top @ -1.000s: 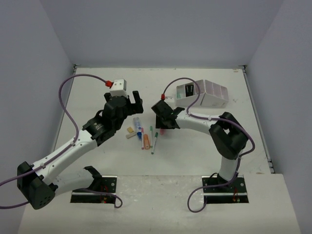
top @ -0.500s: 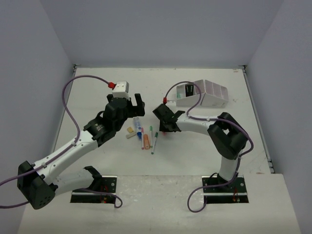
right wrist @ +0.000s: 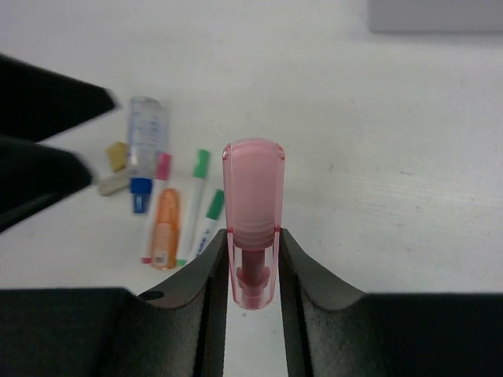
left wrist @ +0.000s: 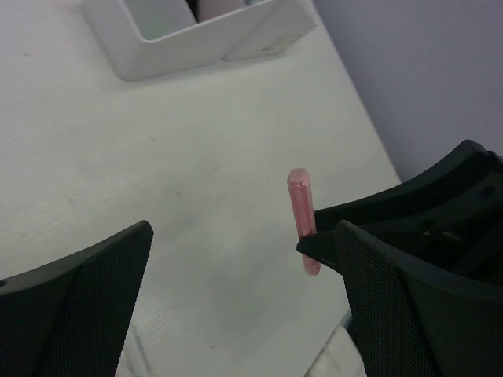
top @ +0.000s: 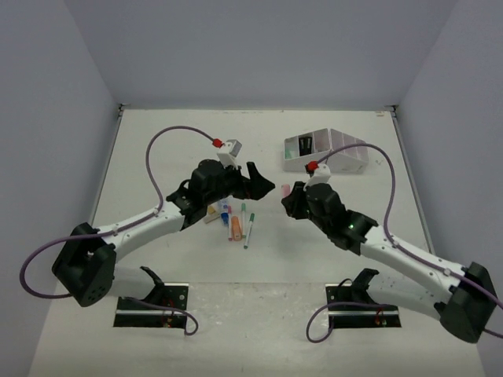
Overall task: Sort the stationery into containers
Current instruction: Pick up the stationery from the center of the board, then place the stationery in the storage box.
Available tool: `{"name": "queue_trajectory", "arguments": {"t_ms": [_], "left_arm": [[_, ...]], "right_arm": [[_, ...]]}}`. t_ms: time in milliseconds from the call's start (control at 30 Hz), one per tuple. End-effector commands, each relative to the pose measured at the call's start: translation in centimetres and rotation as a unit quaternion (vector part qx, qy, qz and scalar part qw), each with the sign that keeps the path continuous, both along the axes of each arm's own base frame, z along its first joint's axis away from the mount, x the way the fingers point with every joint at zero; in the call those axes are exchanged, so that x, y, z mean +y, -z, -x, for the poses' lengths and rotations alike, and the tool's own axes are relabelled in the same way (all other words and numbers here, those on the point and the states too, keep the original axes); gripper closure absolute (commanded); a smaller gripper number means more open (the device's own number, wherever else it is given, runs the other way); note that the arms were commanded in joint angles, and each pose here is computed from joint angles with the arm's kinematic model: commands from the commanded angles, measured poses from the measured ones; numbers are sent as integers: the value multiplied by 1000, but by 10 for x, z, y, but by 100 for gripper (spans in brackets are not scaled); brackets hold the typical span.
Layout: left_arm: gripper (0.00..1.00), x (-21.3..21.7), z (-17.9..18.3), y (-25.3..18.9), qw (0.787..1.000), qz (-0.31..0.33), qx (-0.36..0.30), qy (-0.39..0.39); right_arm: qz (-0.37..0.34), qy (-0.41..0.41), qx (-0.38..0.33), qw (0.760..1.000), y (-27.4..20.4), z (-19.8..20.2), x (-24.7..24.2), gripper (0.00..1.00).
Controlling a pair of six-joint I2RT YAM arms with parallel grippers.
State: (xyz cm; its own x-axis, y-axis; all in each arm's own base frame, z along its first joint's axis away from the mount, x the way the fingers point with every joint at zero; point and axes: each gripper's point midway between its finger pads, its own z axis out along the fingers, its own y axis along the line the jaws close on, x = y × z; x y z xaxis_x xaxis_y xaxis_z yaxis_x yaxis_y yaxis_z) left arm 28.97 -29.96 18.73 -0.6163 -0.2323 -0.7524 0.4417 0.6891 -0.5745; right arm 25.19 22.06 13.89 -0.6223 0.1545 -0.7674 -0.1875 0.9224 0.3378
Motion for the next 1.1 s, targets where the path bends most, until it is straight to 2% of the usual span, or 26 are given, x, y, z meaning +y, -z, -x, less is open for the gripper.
{"name": "queue_trajectory", "arguments": {"t_ms": [0, 133, 267, 333, 367, 433, 467, 533, 600, 667, 767, 833, 867, 900, 933, 967, 1000, 1033, 1067], "left_arm": [[0, -56, 25, -70, 974, 168, -17, 152], [0, -81, 33, -84, 955, 212, -4, 207], [1, -99, 39, -77, 953, 210, 6, 220], [11, -109, 41, -68, 952, 206, 15, 227], [24, -115, 43, -69, 950, 207, 16, 233], [44, -122, 43, -61, 950, 202, 26, 237], [61, -126, 42, -55, 950, 198, 32, 240], [73, -130, 42, -46, 950, 192, 42, 242], [93, -132, 44, -45, 949, 190, 43, 247], [99, -133, 44, -46, 949, 187, 39, 249], [100, -134, 42, -54, 951, 179, 24, 252], [100, -133, 37, -52, 955, 165, 19, 244], [100, -133, 33, -52, 959, 154, 11, 236], [100, -131, 17, -51, 970, 124, -13, 207], [100, -124, -11, -51, 985, 84, -46, 147], [100, -119, -29, -53, 990, 51, -72, 111], [100, -107, -56, -53, 994, 29, -93, 41], [100, -107, -65, -55, 994, 21, -104, 35], [100, -98, -90, -44, 994, -5, -111, -17]], "right_arm": [[-42, -72, -83, 993, -37, 15, 5, 100], [-44, -75, -119, 989, -53, 25, -10, 100], [-42, -70, -136, 987, -64, 28, -19, 100], [-37, -71, -143, 986, -68, 28, -21, 100], [-33, -69, -144, 987, -67, 27, -22, 100], [-30, -64, -147, 987, -68, 26, -24, 100], [-27, -59, -146, 987, -67, 25, -26, 100], [-24, -54, -145, 988, -67, 24, -27, 100], [-22, -50, -146, 988, -66, 23, -29, 100], [-20, -49, -145, 988, -65, 23, -29, 100], [-19, -45, -146, 988, -66, 22, -31, 100], [-17, -38, -145, 989, -67, 21, -33, 89], [-16, -31, -144, 989, -67, 21, -35, 68], [-15, -11, -137, 990, -65, 20, -41, 24], [-16, 27, -126, 991, -62, 17, -52, 2], [9, 79, -115, 990, -56, 15, -71, 1], [-5, 130, -102, 986, -55, 13, -82, 1], [5, 164, -97, 982, -53, 12, -93, 1], [13, 206, -105, 973, -57, 9, -108, 1]]}}
